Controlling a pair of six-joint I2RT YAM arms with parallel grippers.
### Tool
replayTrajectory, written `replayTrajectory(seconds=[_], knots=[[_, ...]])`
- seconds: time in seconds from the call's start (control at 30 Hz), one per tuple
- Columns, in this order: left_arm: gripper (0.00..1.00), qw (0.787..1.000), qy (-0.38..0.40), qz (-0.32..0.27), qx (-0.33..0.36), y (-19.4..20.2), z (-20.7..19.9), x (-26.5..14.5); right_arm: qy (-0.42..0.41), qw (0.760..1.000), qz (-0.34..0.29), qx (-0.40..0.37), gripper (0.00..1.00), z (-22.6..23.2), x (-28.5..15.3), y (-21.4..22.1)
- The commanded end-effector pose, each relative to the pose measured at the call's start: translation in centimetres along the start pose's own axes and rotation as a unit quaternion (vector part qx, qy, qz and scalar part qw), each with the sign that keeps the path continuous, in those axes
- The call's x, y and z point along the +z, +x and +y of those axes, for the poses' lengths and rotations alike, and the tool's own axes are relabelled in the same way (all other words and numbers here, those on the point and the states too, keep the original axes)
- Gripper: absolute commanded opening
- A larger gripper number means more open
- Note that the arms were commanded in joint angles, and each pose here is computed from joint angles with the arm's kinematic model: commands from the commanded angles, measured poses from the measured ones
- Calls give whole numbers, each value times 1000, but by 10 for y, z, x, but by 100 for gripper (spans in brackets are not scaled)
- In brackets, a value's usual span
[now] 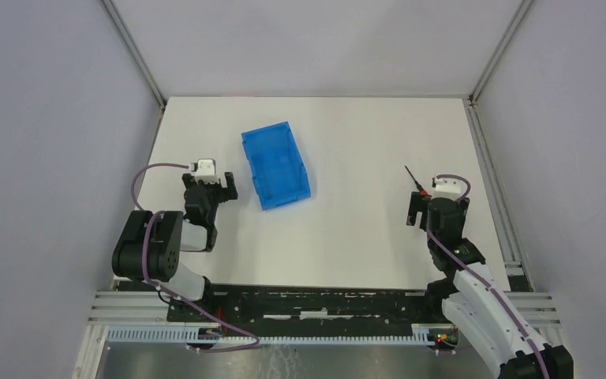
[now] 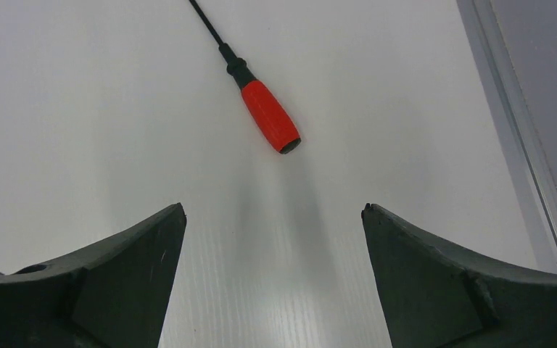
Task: Put the screwdriver in the bin
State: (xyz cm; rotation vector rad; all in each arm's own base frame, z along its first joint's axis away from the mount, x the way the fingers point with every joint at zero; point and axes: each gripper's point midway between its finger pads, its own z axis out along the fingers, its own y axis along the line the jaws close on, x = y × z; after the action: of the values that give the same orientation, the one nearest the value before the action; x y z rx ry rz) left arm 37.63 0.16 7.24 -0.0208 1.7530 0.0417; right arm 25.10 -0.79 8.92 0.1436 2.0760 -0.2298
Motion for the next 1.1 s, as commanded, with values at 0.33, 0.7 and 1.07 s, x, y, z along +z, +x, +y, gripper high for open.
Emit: replayTrajectory(seconds=[0.33,0.7,1.07], knots=[[100,1000,4,-26,-17,-15,-1,1,37,993,-108,-13,98,-11,-26,-157],[100,1000,4,-26,-17,-15,-1,1,-97,950,251,-158,98,30,74,-110],[100,1000,4,-26,-17,-16,-1,1,-93,928,329,-150,91,14,124,-11]])
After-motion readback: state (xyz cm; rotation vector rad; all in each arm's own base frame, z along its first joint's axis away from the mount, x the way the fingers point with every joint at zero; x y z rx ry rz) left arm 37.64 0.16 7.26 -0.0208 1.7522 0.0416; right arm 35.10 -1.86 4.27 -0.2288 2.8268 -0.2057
